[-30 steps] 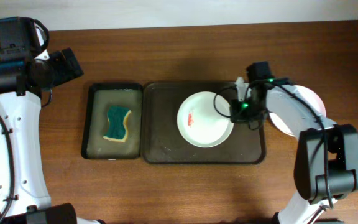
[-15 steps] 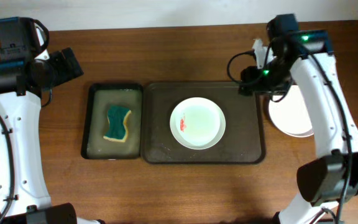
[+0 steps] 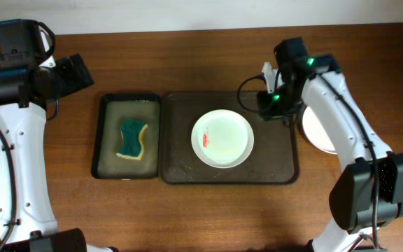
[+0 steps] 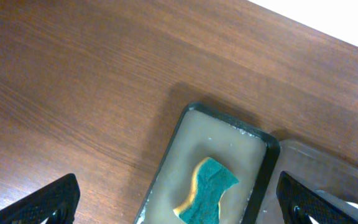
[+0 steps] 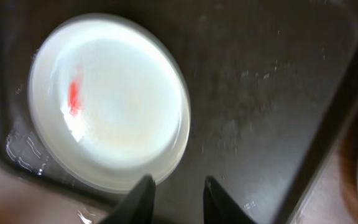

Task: Clean dirty plates on tray and stack at the side
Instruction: 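Move the right gripper back and grip the rim of the last plate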

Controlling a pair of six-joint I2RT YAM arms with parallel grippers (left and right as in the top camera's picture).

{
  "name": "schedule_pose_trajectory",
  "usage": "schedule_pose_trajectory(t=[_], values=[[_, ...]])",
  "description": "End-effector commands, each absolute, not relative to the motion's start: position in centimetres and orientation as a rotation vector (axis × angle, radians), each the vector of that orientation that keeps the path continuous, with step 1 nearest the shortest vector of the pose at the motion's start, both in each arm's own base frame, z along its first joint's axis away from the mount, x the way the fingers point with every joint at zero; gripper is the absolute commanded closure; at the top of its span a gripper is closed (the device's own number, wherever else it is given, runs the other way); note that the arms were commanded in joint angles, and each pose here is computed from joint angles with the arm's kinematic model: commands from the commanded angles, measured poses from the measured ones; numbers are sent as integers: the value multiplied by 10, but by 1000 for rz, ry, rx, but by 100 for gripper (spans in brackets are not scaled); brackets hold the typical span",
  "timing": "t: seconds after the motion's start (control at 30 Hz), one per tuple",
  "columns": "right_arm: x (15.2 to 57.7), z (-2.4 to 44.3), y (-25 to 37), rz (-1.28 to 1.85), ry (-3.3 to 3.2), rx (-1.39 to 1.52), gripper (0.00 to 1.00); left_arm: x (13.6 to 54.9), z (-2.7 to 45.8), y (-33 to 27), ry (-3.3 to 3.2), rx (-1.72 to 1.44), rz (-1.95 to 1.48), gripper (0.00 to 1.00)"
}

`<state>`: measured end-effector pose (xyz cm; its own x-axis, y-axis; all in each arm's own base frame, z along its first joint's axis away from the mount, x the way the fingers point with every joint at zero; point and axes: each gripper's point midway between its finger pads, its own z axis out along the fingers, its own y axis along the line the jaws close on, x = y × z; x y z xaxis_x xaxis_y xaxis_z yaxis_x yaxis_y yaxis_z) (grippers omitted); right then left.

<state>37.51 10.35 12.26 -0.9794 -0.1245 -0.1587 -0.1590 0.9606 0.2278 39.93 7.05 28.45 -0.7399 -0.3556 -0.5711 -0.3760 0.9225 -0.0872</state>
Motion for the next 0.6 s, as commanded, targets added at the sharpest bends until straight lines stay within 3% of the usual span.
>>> schedule_pose_trajectory(t=[0.0, 0.23, 0.57], values=[[369, 82, 102, 370, 2988, -150, 70, 400, 282, 72, 2476, -528, 46, 1], [354, 26, 103, 394, 2987, -39, 70, 400, 282, 72, 2476, -528, 46, 1], [352, 23, 114, 505, 2972, -3, 71, 400, 282, 72, 2476, -528, 46, 1]])
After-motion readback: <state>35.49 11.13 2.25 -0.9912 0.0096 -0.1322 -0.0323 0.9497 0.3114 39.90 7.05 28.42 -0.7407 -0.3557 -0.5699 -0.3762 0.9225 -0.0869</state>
